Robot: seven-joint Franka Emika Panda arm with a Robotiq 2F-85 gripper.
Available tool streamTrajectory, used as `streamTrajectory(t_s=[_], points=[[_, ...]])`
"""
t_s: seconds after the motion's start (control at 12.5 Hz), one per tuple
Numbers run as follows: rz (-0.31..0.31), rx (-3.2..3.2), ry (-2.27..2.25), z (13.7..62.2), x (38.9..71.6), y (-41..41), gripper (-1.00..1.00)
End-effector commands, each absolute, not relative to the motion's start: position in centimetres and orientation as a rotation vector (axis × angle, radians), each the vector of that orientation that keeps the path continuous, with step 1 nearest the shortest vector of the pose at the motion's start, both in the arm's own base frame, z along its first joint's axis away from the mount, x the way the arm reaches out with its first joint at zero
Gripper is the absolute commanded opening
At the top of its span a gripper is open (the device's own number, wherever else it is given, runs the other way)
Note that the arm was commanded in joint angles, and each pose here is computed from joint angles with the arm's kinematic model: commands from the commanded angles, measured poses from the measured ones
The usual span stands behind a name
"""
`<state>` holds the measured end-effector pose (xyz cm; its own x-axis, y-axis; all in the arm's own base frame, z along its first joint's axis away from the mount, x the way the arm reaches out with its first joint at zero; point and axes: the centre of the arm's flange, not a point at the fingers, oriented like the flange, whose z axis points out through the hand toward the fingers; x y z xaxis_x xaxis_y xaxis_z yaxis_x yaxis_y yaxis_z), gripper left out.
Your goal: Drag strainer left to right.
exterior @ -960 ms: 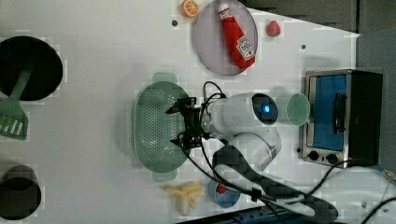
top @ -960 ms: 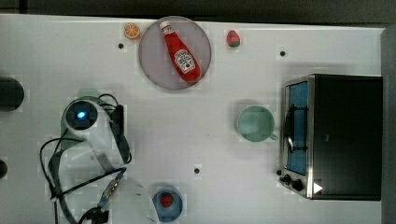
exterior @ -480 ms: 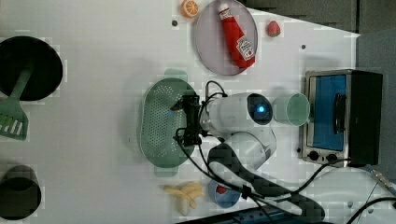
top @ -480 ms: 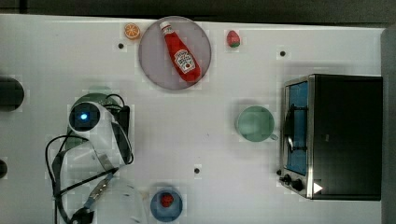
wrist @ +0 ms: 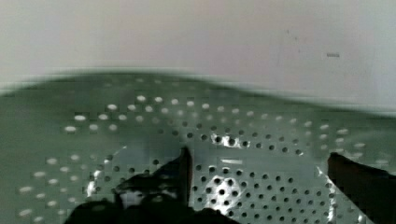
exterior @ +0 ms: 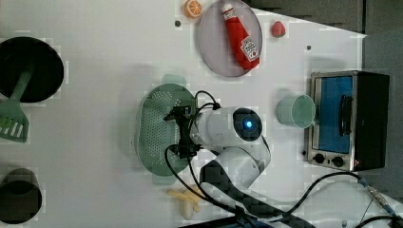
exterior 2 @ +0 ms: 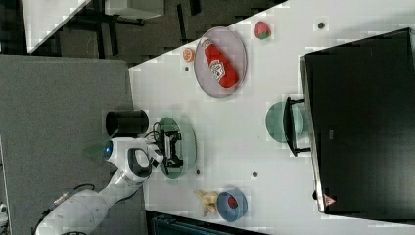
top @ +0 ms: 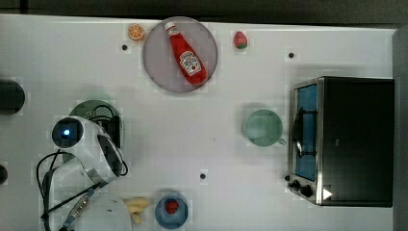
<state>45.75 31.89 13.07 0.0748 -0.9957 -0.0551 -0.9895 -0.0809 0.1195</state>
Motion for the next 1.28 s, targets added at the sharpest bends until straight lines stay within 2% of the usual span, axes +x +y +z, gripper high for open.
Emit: streamTrajectory(t_s=[0.08,1.28], points=[[-0.146,2.137,-2.256,15.3,49.3,26.3,1.0],[-0.093,2.202,-2.136,16.4,50.9,7.9,1.0]])
